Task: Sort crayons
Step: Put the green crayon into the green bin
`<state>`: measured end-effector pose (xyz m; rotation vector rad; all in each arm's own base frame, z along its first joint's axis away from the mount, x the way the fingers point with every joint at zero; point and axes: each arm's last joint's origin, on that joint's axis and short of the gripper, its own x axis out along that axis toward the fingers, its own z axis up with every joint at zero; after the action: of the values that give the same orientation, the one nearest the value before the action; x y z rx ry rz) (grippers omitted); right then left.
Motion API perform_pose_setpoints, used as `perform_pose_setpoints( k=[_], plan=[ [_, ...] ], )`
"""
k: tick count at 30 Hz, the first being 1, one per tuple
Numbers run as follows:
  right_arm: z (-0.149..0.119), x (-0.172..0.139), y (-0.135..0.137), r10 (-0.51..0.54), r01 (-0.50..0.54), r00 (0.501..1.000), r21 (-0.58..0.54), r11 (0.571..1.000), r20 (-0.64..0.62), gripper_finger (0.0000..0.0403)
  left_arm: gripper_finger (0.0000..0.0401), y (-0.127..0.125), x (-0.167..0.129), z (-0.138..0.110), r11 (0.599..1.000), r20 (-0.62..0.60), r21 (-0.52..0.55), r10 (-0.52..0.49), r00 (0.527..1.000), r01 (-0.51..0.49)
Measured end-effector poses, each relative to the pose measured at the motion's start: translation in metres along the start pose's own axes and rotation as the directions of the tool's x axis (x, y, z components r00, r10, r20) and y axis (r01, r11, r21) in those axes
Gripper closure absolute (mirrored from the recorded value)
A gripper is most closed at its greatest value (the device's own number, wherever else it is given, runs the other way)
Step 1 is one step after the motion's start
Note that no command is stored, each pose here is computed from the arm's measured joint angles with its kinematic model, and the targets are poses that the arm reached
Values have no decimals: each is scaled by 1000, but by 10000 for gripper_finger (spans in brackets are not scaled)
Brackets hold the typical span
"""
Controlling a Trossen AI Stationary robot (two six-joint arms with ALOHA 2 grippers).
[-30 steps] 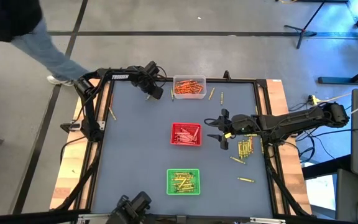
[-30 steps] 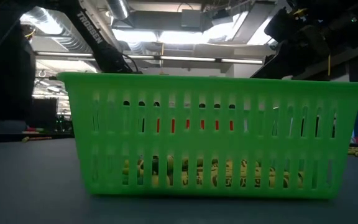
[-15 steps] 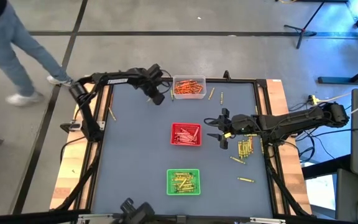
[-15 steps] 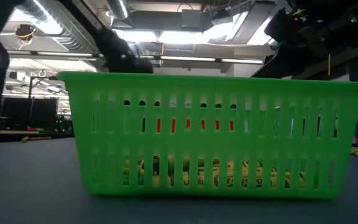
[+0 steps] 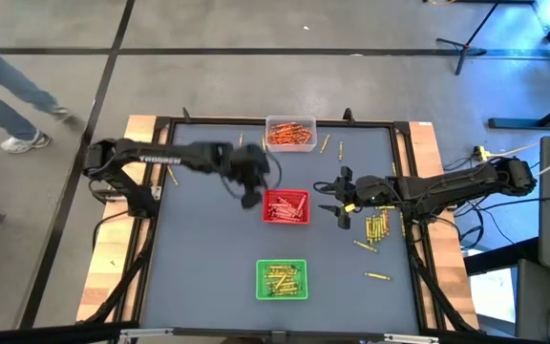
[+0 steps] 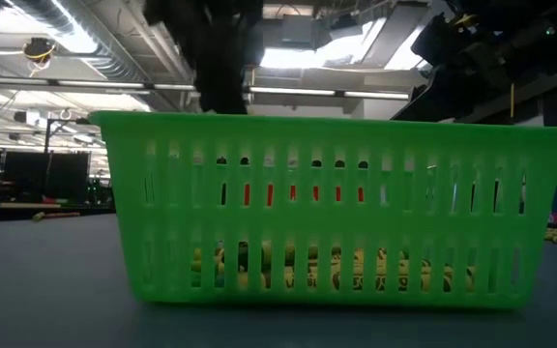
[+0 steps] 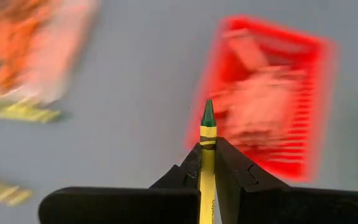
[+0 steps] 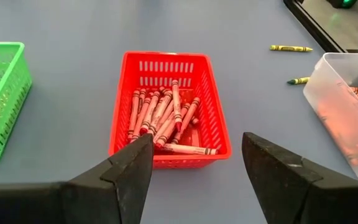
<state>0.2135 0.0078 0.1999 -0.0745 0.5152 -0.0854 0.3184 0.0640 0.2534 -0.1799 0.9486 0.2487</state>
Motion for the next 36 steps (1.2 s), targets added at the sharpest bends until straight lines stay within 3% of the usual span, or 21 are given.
perform_pose_setpoints(
  k=[4, 9, 16, 22, 30, 36],
  plan=[
    [0, 0, 0, 0, 0, 1000, -7, 1000, 0, 160, 393, -59, -3, -3, 984, 52, 127, -132, 990, 124],
    [0, 0, 0, -6, 6, 1000, -7, 1000, 0, 160, 393, -127, -14, -12, 922, 142, 285, -310, 940, 262],
    [0, 0, 0, -4, 4, 1000, -7, 1000, 2, 160, 393, -190, -6, -30, 847, 177, 400, -447, 877, 351],
    [0, 0, 0, 4, -4, 1000, 32, 999, -1, 160, 393, -208, 25, -48, 872, 119, 346, -407, 906, 346],
    [0, 0, 1, 13, -13, 1000, 35, 999, 2, 160, 392, -222, 49, -50, 874, 170, 304, -441, 881, 379],
    [0, 0, 1, 13, -13, 1000, 43, 999, 0, 160, 343, -219, 51, -47, 886, 178, 221, -447, 877, 407]
  ],
)
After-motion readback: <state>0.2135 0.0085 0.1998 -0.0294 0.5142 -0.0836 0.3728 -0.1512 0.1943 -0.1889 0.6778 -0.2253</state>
